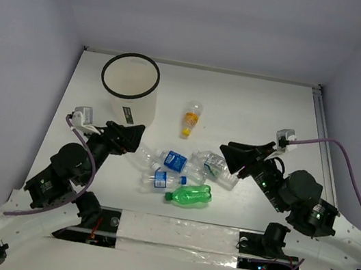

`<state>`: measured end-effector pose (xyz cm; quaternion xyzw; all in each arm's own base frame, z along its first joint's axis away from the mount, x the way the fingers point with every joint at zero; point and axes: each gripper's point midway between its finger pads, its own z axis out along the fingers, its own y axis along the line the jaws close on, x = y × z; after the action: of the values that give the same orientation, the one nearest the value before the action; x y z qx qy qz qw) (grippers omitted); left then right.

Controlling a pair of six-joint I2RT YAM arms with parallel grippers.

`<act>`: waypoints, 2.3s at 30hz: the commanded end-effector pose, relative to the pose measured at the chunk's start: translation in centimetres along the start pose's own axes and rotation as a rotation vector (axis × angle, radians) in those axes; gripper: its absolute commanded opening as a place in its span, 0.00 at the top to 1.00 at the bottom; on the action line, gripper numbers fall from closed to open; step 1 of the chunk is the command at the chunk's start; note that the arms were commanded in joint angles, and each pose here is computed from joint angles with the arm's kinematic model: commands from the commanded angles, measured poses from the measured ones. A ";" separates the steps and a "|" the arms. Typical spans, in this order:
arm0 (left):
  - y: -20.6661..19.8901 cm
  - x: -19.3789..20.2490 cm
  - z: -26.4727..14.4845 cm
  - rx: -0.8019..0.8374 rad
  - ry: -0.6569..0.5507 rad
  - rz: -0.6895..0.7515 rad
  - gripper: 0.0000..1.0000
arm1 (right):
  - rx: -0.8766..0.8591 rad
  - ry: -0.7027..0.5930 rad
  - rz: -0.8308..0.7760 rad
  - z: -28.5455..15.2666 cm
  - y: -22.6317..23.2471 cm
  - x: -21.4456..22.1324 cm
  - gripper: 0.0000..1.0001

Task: Put the plastic bottles in the bin

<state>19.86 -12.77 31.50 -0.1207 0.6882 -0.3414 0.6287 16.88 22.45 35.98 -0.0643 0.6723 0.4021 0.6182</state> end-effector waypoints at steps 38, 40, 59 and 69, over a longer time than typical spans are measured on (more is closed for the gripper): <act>20.6 10.8 3.3 -0.732 0.127 -0.106 0.06 | -0.173 0.216 -0.056 4.2 2.1 9.0 0.76; 20.8 10.5 4.5 -0.706 0.134 -0.097 0.04 | -0.189 0.222 -0.051 4.2 2.2 9.2 0.75; 23.8 13.9 8.0 -0.728 0.239 -0.063 0.15 | -0.280 0.305 -0.052 4.7 3.8 11.6 0.76; 24.7 13.3 6.6 -0.777 0.196 -0.059 0.40 | -0.266 0.316 -0.059 4.5 3.4 11.9 0.76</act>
<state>30.20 -5.54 4.47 -0.3247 0.8367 -0.0899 0.4317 15.56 32.31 25.31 -0.2339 0.7217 0.4361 0.4839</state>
